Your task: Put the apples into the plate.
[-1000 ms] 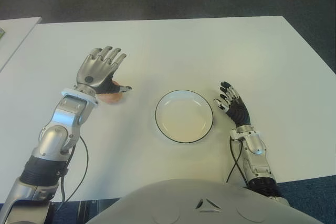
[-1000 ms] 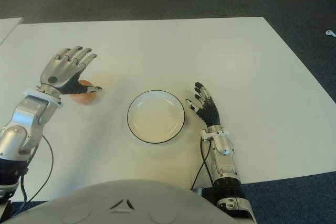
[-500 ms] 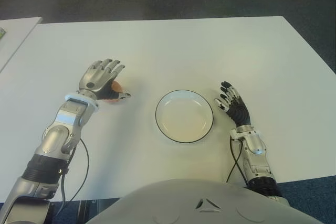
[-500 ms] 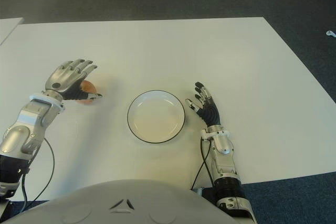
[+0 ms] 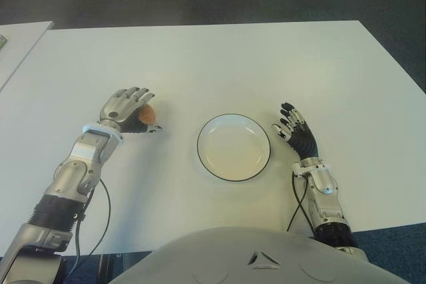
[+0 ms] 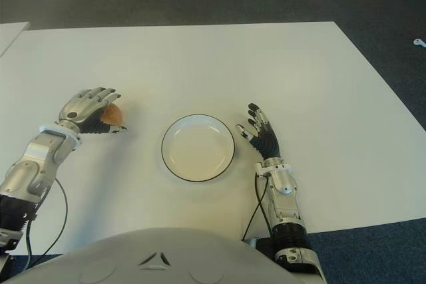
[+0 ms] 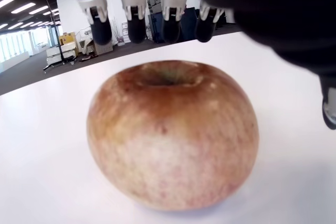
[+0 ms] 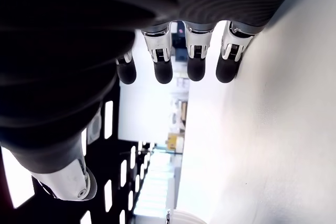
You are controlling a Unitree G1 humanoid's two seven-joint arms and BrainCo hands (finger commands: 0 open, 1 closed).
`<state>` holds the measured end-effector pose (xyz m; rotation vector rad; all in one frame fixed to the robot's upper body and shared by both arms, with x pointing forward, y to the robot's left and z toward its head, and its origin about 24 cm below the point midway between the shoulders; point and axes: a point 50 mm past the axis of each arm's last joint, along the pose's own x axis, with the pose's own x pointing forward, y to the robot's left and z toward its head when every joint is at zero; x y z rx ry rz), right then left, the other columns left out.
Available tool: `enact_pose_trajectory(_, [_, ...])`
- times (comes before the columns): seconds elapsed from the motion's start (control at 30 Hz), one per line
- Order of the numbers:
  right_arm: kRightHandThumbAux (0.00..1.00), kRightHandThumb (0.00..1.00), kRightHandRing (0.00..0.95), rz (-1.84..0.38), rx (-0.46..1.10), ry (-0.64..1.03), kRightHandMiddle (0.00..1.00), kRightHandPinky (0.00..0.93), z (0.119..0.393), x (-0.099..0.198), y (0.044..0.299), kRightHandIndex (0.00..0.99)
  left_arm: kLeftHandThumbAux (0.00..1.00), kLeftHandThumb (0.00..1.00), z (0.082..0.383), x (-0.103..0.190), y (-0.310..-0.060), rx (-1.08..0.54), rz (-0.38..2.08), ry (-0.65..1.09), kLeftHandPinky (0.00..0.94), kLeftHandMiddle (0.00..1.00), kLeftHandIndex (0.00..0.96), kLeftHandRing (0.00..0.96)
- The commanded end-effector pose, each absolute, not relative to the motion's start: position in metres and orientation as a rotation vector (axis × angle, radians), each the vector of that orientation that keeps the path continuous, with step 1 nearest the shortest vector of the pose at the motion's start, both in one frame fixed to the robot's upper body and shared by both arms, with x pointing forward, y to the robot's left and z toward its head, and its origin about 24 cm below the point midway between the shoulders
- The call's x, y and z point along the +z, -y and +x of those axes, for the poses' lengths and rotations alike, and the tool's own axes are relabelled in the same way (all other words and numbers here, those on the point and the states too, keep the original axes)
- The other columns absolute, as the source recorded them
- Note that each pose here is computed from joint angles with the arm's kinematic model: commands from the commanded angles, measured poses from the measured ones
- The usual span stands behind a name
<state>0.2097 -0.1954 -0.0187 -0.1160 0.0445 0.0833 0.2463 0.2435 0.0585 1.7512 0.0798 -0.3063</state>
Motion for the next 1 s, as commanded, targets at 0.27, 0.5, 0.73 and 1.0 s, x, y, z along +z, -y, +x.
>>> enact_pose_trajectory(0.27, [0.669,0.091,0.0,-0.107,0.064,-0.263,0.0,0.0,0.186,-0.055,0.201,0.0,0.344,0.26,0.243,0.041,-0.248,-0.332,1.745,-0.113,0.031,0.015,0.091,0.0])
enact_pose_trajectory(0.5, [0.673,0.092,0.0,-0.104,0.06,-0.268,0.0,0.0,0.186,-0.055,0.203,0.0,0.348,0.255,0.243,0.037,-0.248,-0.334,1.757,-0.12,0.024,0.013,0.081,0.0])
enact_pose_trajectory(0.73, [0.69,0.097,0.0,-0.101,0.057,-0.276,0.0,0.0,0.187,-0.056,0.205,0.0,0.366,0.262,0.244,0.033,-0.248,-0.331,1.767,-0.129,0.016,0.005,0.073,0.0])
enact_pose_trajectory(1.0, [0.698,0.099,0.0,-0.098,0.048,-0.273,0.0,0.0,0.186,-0.057,0.207,0.0,0.372,0.257,0.248,0.027,-0.249,-0.328,1.783,-0.133,0.013,0.002,0.07,0.0])
